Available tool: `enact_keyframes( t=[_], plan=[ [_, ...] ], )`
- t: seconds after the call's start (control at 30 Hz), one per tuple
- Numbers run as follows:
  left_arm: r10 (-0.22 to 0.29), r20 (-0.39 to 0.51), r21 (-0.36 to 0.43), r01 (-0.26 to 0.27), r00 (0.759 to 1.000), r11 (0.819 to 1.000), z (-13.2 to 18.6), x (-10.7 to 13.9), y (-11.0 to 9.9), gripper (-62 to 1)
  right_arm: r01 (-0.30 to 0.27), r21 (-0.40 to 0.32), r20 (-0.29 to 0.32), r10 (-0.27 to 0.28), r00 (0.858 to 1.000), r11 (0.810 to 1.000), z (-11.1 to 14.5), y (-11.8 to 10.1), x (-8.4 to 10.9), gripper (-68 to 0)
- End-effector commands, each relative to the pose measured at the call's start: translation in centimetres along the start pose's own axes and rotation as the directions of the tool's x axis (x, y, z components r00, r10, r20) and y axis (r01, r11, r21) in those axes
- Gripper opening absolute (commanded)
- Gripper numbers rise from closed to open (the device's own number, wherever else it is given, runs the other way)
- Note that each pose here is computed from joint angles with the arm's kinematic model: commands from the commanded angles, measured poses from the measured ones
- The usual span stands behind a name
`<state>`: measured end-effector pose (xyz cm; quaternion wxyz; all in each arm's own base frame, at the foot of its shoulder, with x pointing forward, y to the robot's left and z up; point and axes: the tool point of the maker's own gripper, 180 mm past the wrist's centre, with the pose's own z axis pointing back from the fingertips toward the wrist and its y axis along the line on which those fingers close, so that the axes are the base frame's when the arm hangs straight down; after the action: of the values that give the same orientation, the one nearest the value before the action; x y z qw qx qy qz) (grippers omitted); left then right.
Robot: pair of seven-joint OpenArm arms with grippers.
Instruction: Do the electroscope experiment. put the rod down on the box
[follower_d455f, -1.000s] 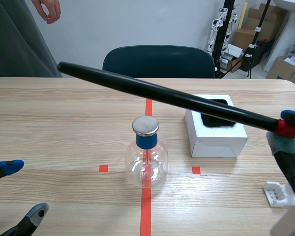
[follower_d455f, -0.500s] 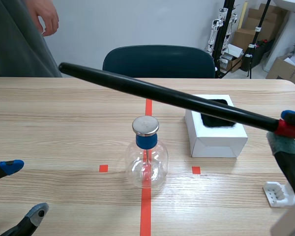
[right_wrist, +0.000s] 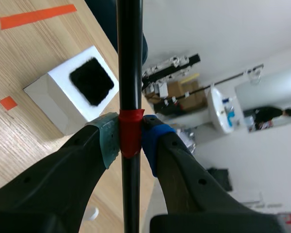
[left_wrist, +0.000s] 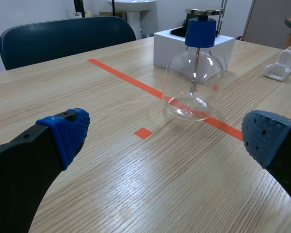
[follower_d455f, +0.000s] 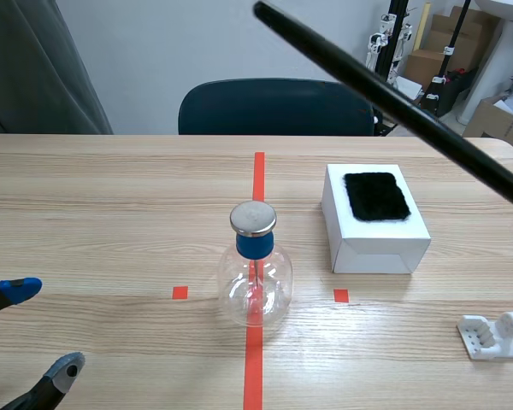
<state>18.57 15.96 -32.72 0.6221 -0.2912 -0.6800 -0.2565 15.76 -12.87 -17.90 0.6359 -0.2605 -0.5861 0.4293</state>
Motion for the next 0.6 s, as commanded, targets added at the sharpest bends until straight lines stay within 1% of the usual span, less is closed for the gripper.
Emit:
enact_keyframes(
  t=[0.0,0.07,0.1,0.17,0.2,0.23,0.3,0.33,0.37,0.47,0.53,0.57],
  plan=[
    [-0.007,0.031,-0.001,0.007,0.999,1.0,-0.2,0.8,0.3,1.4,0.026,-0.031,-0.019,-0.026,0.999,0.999,-0.3,-0.6,-0.8,-59.8],
    [-0.007,0.031,-0.001,0.007,0.999,1.0,-0.2,0.8,0.3,1.4,0.09,-0.056,-0.069,-0.094,0.993,0.994,-0.6,-0.7,-2.4,-59.8],
    [-0.007,0.031,-0.001,0.007,0.999,1.0,-0.2,0.8,0.3,1.4,0.127,-0.07,-0.095,-0.134,0.986,0.989,-0.7,-0.7,-3.2,-59.8],
    [-0.007,0.031,-0.001,0.007,0.999,1.0,-0.2,0.8,0.3,1.4,0.201,-0.109,-0.158,-0.217,0.963,0.974,-1.0,-0.8,-5.1,-59.8],
    [-0.007,0.031,-0.001,0.007,0.999,1.0,-0.2,0.8,0.3,1.4,0.238,-0.13,-0.186,-0.259,0.948,0.963,-1.1,-0.8,-6.1,-59.8],
    [-0.007,0.031,-0.001,0.007,0.999,1.0,-0.2,0.8,0.3,1.4,0.274,-0.149,-0.211,-0.301,0.93,0.95,-1.2,-0.7,-7.0,-59.8],
    [-0.007,0.031,-0.001,0.007,0.999,1.0,-0.2,0.8,0.3,1.4,0.346,-0.188,-0.257,-0.386,0.886,0.919,-1.4,-0.5,-8.6,-59.8],
    [-0.007,0.031,-0.001,0.007,0.999,1.0,-0.2,0.8,0.3,1.4,0.378,-0.206,-0.284,-0.425,0.86,0.903,-1.5,-0.2,-9.6,-59.8],
    [-0.007,0.031,-0.001,0.007,0.999,1.0,-0.2,0.8,0.3,1.4,0.403,-0.22,-0.302,-0.455,0.838,0.888,-1.7,-0.1,-10.2,-59.8],
    [-0.007,0.031,-0.001,0.007,0.999,1.0,-0.2,0.8,0.3,1.4,0.456,-0.267,-0.359,-0.527,0.771,0.849,-2.2,0.3,-12.4,-59.8],
    [-0.007,0.031,-0.001,0.007,0.999,1.0,-0.2,0.8,0.3,1.4,0.483,-0.298,-0.378,-0.567,0.732,0.823,-2.7,0.2,-13.5,-59.8],
    [-0.007,0.031,-0.001,0.007,0.999,1.0,-0.2,0.8,0.3,1.4,0.489,-0.31,-0.388,-0.578,0.718,0.815,-2.9,0.1,-14.1,-59.8]
  ],
)
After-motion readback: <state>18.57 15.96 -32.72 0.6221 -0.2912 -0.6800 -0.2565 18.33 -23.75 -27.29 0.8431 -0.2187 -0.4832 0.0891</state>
